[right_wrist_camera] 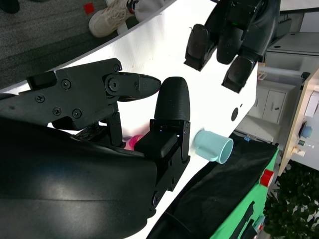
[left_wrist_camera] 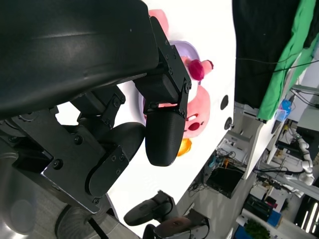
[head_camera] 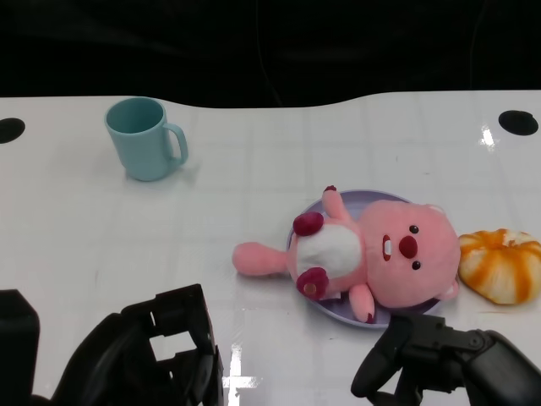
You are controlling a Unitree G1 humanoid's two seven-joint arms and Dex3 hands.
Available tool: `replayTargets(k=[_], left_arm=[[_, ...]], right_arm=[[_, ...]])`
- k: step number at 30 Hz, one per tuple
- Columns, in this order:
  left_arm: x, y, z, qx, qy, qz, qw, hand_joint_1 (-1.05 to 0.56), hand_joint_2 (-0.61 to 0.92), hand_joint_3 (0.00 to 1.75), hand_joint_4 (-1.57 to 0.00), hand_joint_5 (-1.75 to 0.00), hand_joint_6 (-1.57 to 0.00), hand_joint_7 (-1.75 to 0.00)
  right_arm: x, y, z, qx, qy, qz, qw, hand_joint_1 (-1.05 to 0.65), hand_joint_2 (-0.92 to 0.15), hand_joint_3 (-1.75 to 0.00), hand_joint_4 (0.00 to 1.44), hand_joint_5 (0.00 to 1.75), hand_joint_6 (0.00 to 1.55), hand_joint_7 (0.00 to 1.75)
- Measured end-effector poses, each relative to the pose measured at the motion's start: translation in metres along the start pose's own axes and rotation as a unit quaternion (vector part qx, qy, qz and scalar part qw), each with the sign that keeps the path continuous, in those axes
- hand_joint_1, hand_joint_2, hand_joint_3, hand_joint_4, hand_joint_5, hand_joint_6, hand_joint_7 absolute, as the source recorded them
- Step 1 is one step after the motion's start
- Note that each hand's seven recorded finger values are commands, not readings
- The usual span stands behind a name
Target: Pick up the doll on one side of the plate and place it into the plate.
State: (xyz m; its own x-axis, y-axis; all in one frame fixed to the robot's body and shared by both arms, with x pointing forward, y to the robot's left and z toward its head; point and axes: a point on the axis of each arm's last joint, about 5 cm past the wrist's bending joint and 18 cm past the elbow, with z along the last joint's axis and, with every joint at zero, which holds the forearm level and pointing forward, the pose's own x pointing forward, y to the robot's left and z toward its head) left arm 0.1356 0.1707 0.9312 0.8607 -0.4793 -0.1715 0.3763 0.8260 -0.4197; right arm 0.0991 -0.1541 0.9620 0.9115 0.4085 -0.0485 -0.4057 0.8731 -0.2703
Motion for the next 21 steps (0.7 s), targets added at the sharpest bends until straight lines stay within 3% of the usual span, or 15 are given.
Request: replayTargets(k=[21], left_arm=[[0.0024, 0.0013, -0.0048, -0.002, 0.003, -0.006, 1.0, -0.1, 0.31, 1.58, -0.94, -1.75, -0.82, -1.61]], right_arm=[[-0.0025, -0.0004, -0.0031, 0.001, -0.002, 0.006, 1.0, -0.22, -0.92, -0.32, 0.69, 1.56, 0.61, 1.27]])
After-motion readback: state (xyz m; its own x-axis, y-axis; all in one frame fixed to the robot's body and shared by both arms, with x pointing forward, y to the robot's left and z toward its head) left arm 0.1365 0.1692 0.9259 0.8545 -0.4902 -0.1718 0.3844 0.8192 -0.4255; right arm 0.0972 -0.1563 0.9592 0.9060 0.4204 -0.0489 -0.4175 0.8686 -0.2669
